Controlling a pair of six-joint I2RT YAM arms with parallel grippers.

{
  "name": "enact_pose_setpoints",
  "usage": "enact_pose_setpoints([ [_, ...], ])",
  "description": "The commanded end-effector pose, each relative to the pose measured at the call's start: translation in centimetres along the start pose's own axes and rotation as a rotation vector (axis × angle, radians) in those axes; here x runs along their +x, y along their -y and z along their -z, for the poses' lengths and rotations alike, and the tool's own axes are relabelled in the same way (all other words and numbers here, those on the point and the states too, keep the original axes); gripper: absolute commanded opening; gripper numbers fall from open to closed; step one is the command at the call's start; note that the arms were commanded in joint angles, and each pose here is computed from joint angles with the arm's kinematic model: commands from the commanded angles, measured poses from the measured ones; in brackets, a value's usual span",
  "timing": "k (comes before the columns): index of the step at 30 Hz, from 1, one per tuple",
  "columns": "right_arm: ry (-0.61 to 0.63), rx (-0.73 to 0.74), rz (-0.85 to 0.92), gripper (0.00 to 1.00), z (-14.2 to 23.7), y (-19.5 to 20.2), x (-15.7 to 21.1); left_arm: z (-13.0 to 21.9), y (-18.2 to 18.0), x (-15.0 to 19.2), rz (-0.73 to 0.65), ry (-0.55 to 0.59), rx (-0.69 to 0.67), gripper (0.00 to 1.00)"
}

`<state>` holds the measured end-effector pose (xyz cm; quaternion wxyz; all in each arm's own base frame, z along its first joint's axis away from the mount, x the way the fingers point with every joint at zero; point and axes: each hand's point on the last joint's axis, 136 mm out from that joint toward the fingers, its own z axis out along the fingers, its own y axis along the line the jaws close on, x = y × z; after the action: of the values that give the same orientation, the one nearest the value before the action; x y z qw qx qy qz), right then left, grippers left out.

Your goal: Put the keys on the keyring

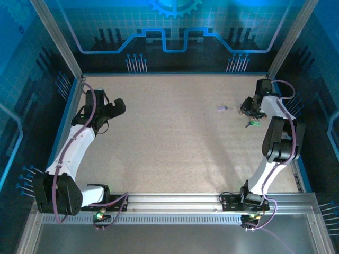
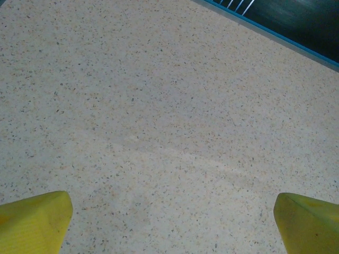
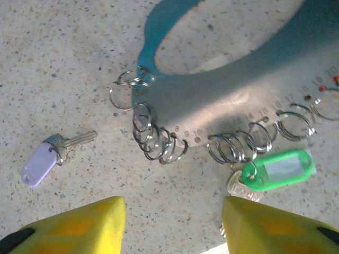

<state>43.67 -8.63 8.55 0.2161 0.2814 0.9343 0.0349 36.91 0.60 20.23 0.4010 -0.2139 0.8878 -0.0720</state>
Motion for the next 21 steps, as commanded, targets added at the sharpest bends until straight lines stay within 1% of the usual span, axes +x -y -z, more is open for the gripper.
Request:
enact_pose_setpoints([
  [1,-0.069,-0.066,0.053,0.46,-0.8,-1.0,0.2,0.8,0.6,-0.6,0.005,0.034,0.049,0.99],
  [3,-0.079,-0.074,0.048,0.45,-1.4,-1.2,0.1,0.8,0.7,-0.8,0.002,0.051,0.057,0.99],
  [5,-0.093,-0.083,0.039,0.39,-1.9,-1.5,0.1,0.8,0.7,-0.7,0.015,0.044,0.060,0.99],
  [6,-0.102,-0.075,0.034,0.38,-2.3,-1.4,0.1,0.8,0.8,-0.5,0.020,0.035,0.065,0.99],
  [9,-0.111,0.009,0.011,0.40,-2.9,0.0,-0.2,0.9,1.1,-0.4,0.029,0.031,0.081,0.99],
  [10,-0.114,0.016,-0.009,0.40,-3.1,0.6,-0.2,1.0,1.1,-0.6,0.029,0.036,0.083,0.99],
  [13,-0.143,-0.029,-0.086,0.38,-3.4,1.2,0.1,1.3,1.1,-0.5,0.039,0.040,0.086,0.99],
  [15,-0.154,-0.050,-0.095,0.38,-3.6,0.8,0.3,1.4,1.0,-0.4,0.048,0.042,0.088,0.99],
  [18,-0.168,-0.084,-0.129,0.34,-3.8,0.0,0.8,1.3,1.1,-0.4,0.047,0.055,0.097,0.99],
  [21,-0.181,-0.093,-0.182,0.30,-4.0,-0.2,1.2,1.2,1.0,-0.2,0.054,0.038,0.089,0.99],
])
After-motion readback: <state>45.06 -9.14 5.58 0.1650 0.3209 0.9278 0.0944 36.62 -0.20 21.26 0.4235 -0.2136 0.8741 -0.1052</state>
